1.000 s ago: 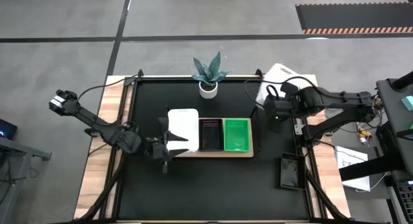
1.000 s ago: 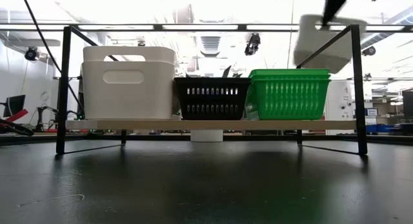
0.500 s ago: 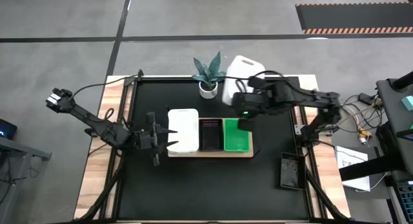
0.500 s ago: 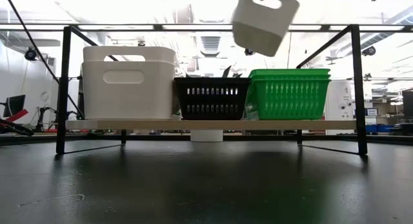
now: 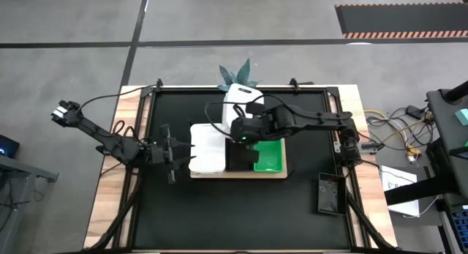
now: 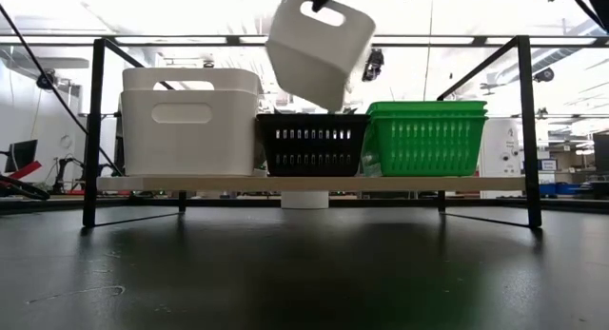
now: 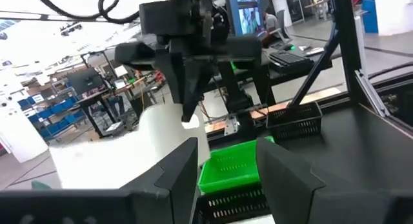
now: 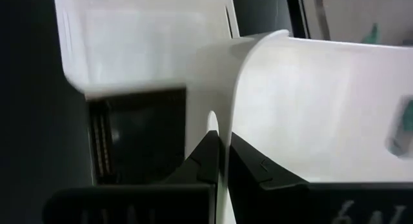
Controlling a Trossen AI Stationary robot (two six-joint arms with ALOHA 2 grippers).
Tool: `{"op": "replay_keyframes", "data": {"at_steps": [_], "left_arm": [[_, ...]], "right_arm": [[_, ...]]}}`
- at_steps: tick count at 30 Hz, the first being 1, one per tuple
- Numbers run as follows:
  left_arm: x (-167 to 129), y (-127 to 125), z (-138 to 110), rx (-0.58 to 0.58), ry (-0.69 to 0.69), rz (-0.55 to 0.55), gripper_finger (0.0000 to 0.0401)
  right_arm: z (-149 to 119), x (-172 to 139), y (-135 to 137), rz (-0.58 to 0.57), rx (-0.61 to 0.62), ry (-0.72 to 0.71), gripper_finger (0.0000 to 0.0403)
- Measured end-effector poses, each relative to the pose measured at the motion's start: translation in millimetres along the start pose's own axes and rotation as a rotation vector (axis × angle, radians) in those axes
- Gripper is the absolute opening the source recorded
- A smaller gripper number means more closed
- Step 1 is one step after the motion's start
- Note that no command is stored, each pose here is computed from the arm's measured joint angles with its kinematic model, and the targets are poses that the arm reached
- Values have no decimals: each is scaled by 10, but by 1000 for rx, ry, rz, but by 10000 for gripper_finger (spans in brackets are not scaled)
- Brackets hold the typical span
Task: Stack baskets on shelf by color
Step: Stack the white bin on top of the other white bins on the shelf
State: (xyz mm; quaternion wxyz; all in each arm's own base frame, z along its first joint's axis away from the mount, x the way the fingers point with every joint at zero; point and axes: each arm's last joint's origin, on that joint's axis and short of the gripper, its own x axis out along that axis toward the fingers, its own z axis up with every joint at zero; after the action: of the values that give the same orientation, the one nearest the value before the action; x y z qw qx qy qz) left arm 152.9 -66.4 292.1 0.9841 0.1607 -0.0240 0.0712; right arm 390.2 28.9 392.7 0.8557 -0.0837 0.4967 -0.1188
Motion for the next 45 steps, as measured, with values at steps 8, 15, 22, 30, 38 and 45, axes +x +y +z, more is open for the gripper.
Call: {"op": "replay_keyframes", "data": {"at_steps": [8, 15, 22, 30, 38, 45], "left_arm": [[-60, 37, -25, -18, -23, 8, 141], [-59, 40, -15, -25, -32, 11, 141], [-59, 42, 5, -39, -50, 13, 141], [-59, 42, 3, -37, -49, 12, 141], [-60, 41, 2, -37, -48, 11, 141], [-59, 40, 2, -36, -48, 11, 141]], "right_arm": [[213, -13, 179, 29, -21, -216, 8], [291, 104, 442, 58, -32, -265, 8], [317, 370, 619, 66, -27, -226, 8], [360, 454, 660, 70, -7, -256, 8], [352, 477, 669, 74, -7, -249, 8], [337, 514, 683, 79, 3, -239, 12]]}}
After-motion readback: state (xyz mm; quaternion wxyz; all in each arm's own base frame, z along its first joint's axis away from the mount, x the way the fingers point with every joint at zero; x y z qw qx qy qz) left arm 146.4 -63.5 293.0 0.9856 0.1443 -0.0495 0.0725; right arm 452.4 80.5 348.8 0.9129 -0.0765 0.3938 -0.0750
